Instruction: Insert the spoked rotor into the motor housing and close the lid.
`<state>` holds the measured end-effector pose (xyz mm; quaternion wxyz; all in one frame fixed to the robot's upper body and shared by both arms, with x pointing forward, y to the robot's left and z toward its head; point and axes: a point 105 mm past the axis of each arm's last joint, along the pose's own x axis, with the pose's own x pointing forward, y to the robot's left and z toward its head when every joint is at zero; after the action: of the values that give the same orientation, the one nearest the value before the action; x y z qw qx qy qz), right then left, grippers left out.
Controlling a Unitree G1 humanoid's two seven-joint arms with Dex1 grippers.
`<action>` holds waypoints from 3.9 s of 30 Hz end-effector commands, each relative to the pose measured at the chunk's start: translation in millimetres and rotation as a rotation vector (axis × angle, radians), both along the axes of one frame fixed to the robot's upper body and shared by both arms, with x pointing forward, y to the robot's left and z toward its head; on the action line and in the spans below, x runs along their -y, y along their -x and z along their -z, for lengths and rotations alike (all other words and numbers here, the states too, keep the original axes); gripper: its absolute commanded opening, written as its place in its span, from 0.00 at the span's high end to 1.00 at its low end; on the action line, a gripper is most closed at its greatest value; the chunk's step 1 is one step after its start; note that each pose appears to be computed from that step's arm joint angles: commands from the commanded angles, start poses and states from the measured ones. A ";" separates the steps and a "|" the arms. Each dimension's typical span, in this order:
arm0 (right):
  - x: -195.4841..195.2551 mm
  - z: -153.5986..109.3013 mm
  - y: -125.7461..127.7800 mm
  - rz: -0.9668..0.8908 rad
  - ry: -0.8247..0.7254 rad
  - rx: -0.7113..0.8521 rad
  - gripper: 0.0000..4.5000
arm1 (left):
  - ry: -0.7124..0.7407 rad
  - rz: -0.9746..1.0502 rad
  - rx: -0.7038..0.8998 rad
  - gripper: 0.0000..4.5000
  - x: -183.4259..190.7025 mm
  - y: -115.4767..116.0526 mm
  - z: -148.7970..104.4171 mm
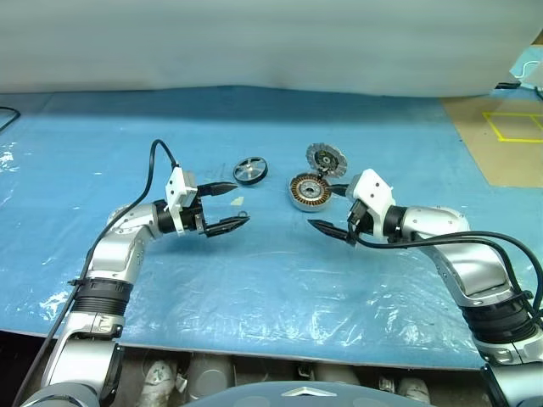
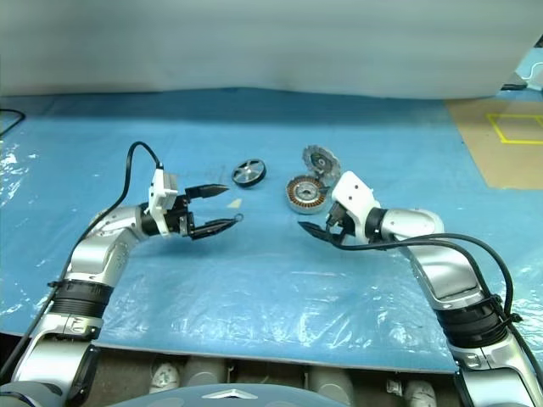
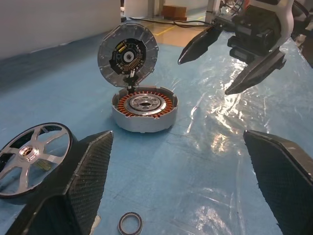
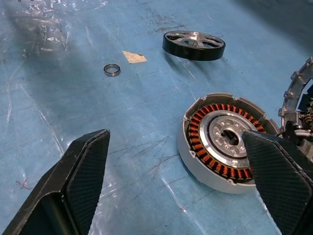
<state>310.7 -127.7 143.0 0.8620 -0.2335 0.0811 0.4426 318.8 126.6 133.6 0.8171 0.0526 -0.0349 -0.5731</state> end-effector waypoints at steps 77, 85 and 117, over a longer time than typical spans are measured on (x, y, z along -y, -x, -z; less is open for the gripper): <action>-31.8 33.7 -28.8 -0.530 0.602 -0.073 0.57 | 0.069 0.030 -0.005 0.00 20.3 13.9 -2.7; -52.7 27.8 -16.7 -0.604 0.543 -0.054 0.57 | 0.058 0.035 -0.017 0.00 18.7 16.9 -1.5; 2.2 -43.6 29.9 -0.151 -0.158 -0.126 0.24 | 0.020 -0.083 -0.079 0.00 -20.4 13.8 5.9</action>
<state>285.6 -131.3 174.9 0.8215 -0.1436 0.1103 0.5406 303.8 139.0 121.6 0.8335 0.0161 0.0058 -0.5522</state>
